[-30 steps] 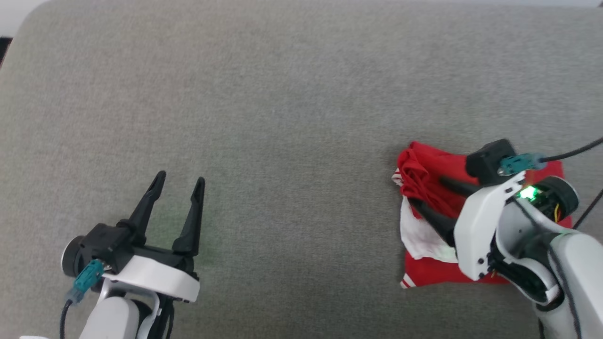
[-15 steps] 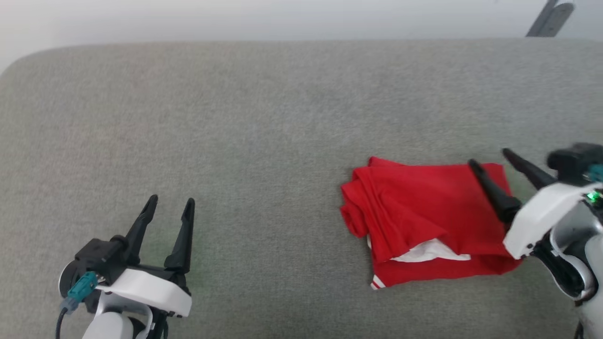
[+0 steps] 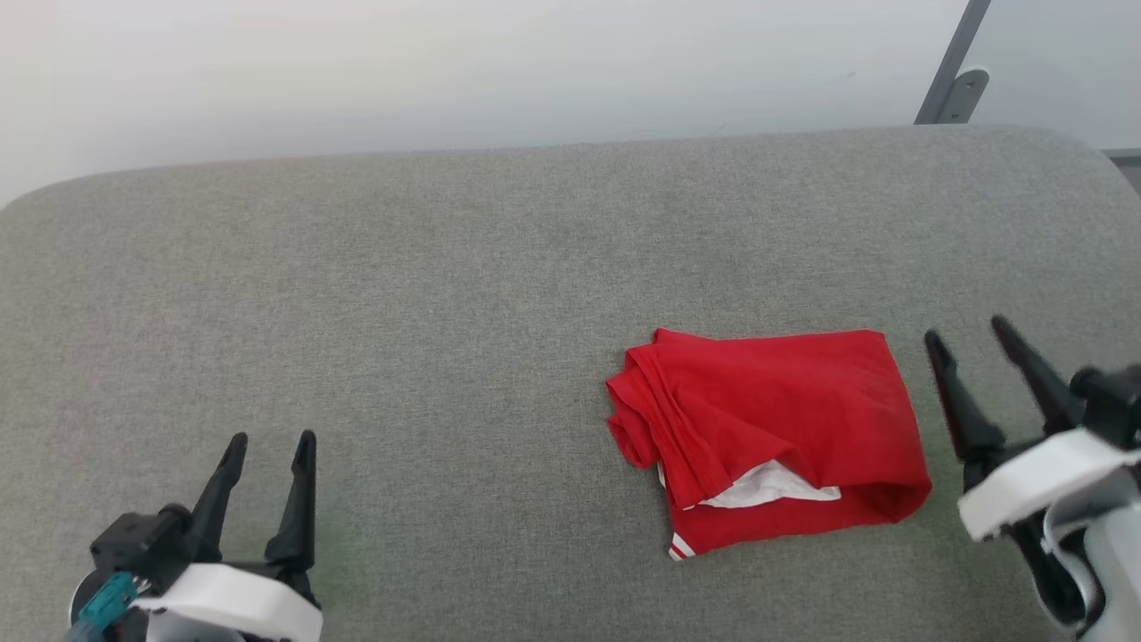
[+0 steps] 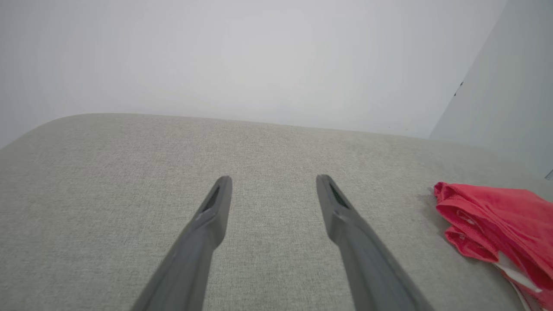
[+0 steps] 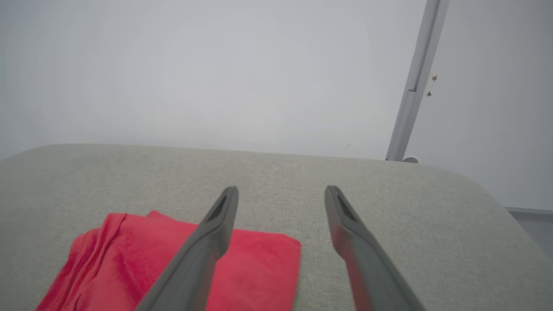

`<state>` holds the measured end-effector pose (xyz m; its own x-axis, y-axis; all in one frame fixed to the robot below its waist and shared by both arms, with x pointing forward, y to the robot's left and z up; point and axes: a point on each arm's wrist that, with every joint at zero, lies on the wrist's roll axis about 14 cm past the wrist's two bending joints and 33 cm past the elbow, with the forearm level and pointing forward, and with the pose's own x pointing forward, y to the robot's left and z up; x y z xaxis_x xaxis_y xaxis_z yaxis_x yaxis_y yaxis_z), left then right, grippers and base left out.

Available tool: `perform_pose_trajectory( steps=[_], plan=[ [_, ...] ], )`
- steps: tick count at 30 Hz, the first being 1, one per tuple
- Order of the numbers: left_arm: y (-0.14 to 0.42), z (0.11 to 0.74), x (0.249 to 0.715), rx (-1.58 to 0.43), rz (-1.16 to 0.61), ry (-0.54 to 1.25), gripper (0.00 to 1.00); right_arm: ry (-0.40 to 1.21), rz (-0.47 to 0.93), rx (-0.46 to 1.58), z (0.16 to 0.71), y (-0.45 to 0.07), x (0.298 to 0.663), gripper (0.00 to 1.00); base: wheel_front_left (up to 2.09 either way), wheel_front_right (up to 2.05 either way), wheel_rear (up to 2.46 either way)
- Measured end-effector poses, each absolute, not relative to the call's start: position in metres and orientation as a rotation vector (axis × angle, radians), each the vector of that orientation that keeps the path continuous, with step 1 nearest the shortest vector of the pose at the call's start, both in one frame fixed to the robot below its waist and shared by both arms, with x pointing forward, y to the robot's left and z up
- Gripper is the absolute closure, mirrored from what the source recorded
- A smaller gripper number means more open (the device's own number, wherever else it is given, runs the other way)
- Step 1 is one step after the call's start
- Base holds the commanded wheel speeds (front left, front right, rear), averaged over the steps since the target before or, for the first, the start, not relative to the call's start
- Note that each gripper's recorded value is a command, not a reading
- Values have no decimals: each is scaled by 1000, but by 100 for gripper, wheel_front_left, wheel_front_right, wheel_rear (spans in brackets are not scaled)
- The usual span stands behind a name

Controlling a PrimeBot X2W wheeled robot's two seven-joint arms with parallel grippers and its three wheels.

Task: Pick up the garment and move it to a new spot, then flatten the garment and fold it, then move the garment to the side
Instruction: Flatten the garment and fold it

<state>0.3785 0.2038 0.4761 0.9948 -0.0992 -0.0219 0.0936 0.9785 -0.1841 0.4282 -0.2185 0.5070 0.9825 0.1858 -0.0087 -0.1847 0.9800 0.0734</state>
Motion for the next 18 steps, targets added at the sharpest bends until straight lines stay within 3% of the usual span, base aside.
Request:
perform_pose_trajectory(
  steps=[18],
  plan=[
    [224, 482, 350, -165, -28, 7, 0, -6, 89, 91, 502, -238, 387, 0, 0, 0, 0]
  ],
)
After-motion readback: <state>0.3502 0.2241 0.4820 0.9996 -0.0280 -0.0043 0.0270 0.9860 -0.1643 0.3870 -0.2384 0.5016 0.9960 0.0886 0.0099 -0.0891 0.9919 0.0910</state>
